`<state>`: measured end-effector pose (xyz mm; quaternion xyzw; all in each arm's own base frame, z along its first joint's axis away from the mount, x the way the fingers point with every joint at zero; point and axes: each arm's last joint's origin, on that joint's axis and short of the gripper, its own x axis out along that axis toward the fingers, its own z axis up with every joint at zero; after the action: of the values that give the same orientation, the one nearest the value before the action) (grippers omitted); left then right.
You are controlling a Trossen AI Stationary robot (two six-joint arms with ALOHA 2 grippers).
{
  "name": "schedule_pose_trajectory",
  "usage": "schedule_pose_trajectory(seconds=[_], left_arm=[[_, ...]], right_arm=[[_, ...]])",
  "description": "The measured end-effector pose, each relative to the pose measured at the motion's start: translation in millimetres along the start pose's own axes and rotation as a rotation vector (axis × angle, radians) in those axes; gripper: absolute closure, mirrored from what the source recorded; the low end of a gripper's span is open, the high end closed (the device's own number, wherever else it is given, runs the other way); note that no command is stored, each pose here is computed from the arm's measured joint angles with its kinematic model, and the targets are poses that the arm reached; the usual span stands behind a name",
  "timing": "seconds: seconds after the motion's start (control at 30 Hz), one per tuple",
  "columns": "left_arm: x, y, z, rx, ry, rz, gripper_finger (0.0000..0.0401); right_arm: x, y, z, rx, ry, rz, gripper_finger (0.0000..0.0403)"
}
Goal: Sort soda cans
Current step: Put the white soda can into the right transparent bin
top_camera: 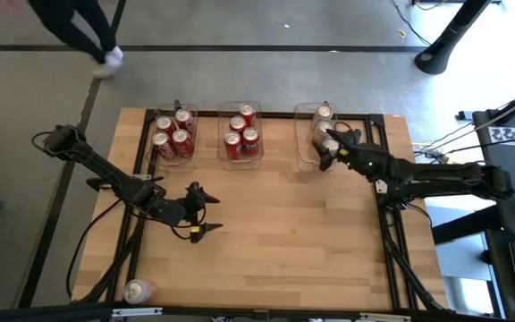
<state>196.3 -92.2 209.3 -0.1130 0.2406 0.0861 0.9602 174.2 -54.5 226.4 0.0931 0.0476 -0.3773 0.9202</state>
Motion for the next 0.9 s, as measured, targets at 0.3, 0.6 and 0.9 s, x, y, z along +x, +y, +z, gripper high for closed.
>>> schedule_pose_trajectory(seconds=[0.3, 0.6, 0.9], left_arm=[[-4.8, -17.2, 47.5, 0.265, -0.327, -0.133, 0.0017], [-45.3, -39.6, 110.3, 0.281, -0.043, -0.097, 0.0017], [-75.6, -51.3, 105.0, -0.111, 0.339, -0.167, 0.0017]], right_arm=[[-4.4, 11.6, 15.8, 0.038, -0.022, 0.337, 0.0061], [-15.2, 28.1, 11.1, -0.004, -0.007, 0.425, 0.0061], [-18.5, 42.3, 0.7, -0.043, 0.036, 0.458, 0.0061]])
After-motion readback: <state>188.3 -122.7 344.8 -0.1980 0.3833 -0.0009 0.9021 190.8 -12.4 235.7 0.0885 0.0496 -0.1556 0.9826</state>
